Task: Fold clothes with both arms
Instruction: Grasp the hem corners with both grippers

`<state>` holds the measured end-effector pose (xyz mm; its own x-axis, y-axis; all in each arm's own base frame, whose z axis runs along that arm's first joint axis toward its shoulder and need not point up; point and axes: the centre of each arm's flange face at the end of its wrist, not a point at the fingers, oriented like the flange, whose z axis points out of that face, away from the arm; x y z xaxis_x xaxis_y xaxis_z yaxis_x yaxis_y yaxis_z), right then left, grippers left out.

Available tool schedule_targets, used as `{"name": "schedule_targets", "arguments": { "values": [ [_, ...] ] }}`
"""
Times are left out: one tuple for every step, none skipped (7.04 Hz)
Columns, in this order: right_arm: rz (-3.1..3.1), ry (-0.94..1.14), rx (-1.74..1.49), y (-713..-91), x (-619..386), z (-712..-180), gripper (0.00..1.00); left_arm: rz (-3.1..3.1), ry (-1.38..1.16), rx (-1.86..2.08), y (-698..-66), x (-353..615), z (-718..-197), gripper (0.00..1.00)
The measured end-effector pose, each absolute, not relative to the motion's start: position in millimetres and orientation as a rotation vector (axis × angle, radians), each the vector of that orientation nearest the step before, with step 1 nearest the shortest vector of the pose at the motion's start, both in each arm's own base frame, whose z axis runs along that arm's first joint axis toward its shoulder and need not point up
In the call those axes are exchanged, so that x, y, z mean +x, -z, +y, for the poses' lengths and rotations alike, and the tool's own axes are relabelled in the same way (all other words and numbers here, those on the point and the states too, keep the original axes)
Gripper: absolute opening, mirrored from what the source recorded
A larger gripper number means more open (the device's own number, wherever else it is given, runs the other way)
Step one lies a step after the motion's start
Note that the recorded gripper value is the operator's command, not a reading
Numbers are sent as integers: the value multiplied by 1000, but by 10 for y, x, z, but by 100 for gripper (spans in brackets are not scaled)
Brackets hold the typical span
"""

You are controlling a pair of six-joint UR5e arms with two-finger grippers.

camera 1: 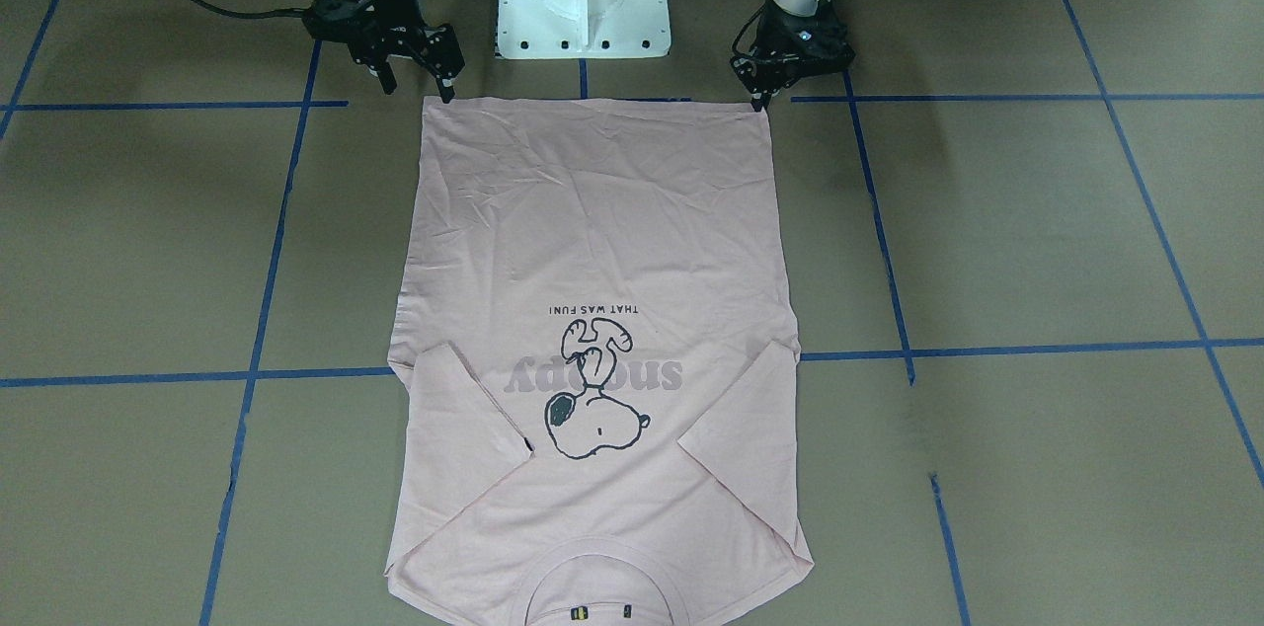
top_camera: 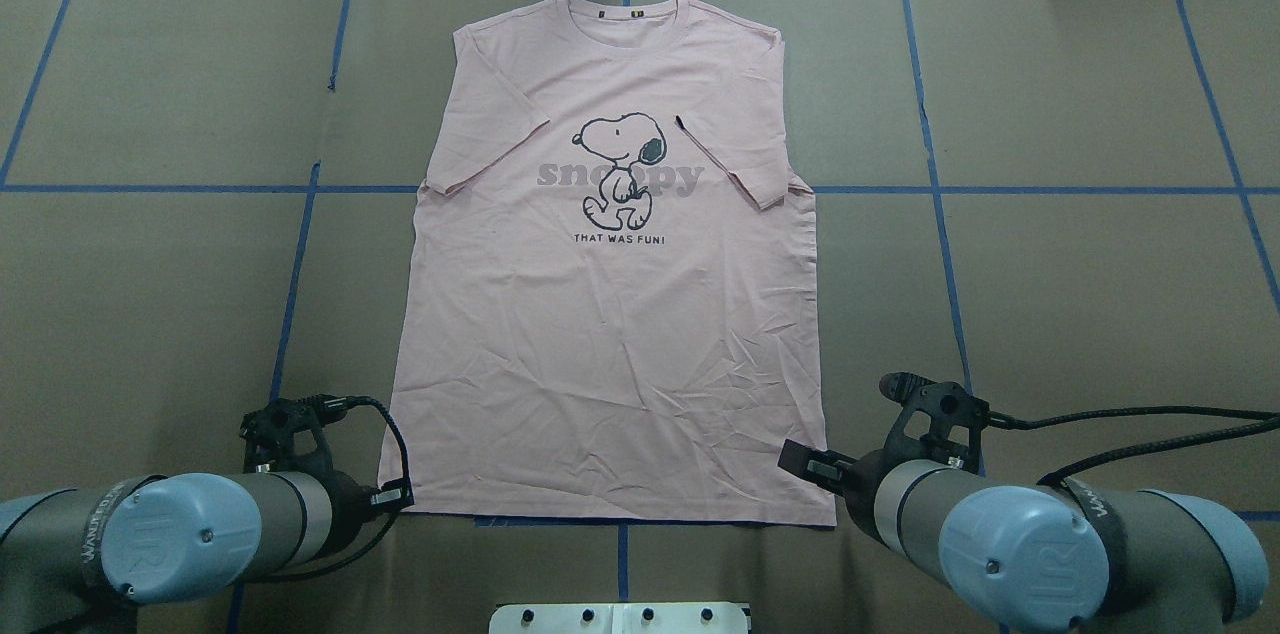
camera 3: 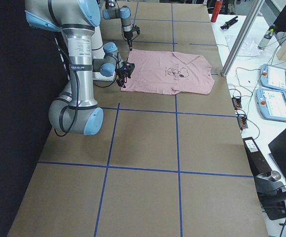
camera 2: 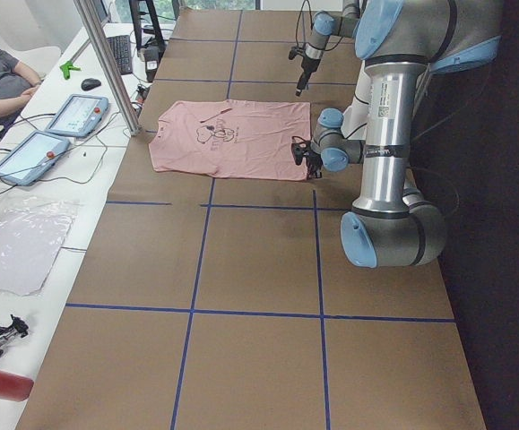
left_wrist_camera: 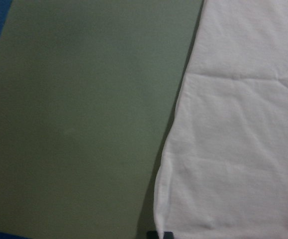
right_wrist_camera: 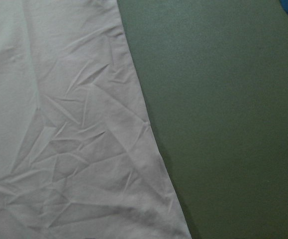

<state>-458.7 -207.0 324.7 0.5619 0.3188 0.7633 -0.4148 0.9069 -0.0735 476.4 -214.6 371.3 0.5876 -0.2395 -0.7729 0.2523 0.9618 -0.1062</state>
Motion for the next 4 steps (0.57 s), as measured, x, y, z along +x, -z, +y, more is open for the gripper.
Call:
{"name": "schedule_targets", "arguments": {
  "values": [
    [-862, -448, 131, -3251, -4658, -1979, 75, 900, 286, 16, -3706, 4760, -2146, 0],
    [-855, -471, 120, -3270, -4728, -1883, 74, 903, 285, 16, -3690, 4754, -2145, 0],
    [-843, -487, 109, -3294, -4783, -1810, 73, 908, 284, 17, -3668, 4747, -2144, 0],
    [-820, -518, 93, -3320, -4854, -1741, 72, 911, 284, 17, -3650, 4745, -2144, 0]
  ]
}}
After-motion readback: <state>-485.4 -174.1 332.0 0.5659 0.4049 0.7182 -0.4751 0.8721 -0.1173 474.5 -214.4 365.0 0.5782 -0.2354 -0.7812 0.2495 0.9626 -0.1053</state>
